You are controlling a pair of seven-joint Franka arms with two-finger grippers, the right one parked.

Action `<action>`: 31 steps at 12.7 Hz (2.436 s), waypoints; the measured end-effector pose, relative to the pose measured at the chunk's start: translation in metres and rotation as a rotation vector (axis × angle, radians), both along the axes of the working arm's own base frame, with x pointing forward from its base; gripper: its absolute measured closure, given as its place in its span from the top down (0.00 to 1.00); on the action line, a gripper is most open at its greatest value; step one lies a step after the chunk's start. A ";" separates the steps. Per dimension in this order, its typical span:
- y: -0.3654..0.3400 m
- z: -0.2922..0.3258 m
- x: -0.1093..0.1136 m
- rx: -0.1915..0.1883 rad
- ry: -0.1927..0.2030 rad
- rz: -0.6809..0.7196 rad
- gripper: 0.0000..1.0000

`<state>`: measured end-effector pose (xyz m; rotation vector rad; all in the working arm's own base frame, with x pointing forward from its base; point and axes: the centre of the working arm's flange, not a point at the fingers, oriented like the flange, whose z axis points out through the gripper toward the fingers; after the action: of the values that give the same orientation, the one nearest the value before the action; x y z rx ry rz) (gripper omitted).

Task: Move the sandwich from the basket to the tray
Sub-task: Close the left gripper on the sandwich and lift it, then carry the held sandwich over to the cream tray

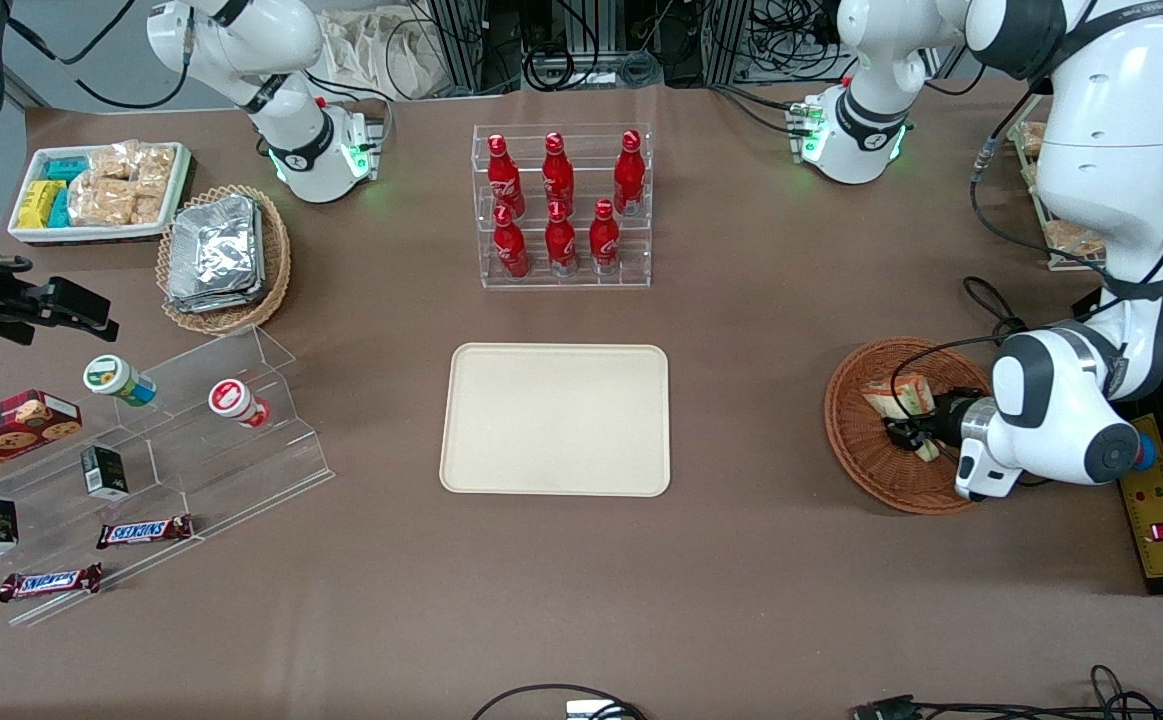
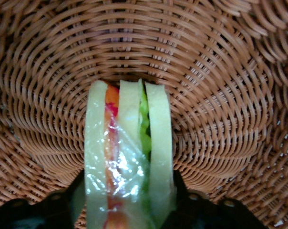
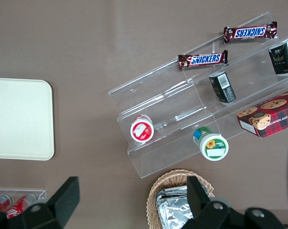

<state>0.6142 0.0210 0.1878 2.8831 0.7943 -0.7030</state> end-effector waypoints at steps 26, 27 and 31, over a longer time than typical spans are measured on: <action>-0.346 0.111 -0.028 -0.073 -0.115 -0.468 0.30; -0.360 0.103 -0.031 -0.087 -0.107 -0.462 0.30; -0.401 0.074 -0.044 -0.100 -0.107 -0.487 0.32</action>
<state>0.5706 -0.3796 0.2619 3.0061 0.0334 -0.5910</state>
